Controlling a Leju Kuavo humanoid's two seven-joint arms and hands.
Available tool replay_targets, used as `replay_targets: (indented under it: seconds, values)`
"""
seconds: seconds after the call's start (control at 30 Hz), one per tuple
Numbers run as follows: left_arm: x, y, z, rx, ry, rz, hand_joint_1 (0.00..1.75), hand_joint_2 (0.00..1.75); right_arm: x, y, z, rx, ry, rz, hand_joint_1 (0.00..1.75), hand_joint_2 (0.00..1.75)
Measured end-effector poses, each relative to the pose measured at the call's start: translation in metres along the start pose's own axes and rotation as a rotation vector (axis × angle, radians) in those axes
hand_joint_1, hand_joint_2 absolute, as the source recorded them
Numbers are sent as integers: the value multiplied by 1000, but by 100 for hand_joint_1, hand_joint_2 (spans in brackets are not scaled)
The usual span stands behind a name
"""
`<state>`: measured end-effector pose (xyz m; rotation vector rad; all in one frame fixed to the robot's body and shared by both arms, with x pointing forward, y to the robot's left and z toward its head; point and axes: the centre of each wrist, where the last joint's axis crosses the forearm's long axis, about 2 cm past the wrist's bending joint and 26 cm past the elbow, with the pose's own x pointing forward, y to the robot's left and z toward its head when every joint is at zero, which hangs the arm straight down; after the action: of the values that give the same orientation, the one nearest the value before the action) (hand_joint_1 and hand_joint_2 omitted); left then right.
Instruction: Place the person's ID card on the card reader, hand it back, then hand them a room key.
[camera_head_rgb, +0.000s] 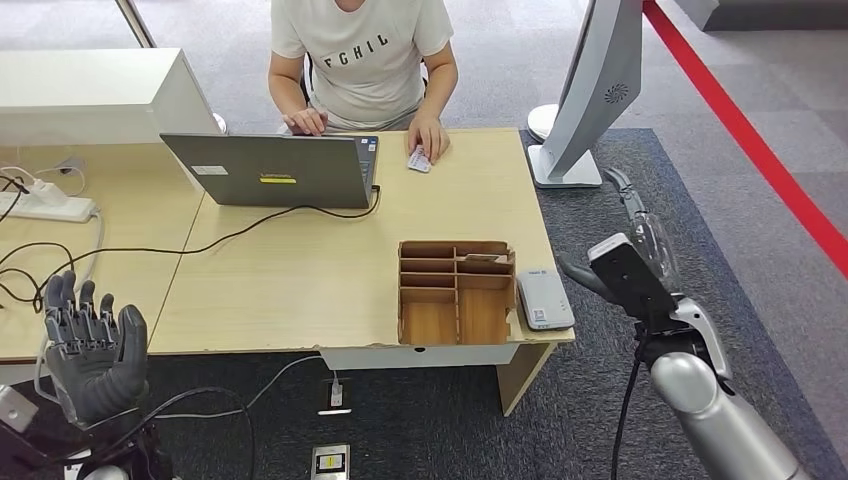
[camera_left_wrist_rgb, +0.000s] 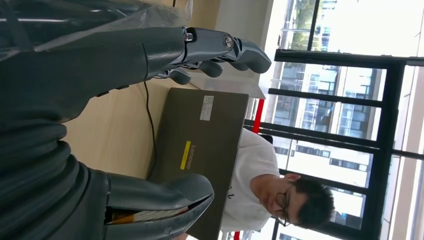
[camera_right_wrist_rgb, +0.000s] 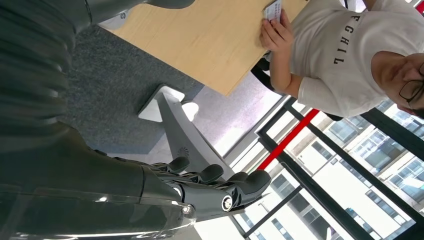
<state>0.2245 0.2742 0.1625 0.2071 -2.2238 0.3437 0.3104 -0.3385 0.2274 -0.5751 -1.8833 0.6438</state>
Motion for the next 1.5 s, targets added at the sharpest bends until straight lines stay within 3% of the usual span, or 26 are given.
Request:
replay_targets:
  seconds: [0.53,1.5]
  values:
    - [2,-1,-2,-2,-2,4,0,175,2,8,8,42,-47,5,0,175]
    - [4,-8,-9,-20,-19,-12,0,175,5,100,-22,356,-44,-59,0,175]
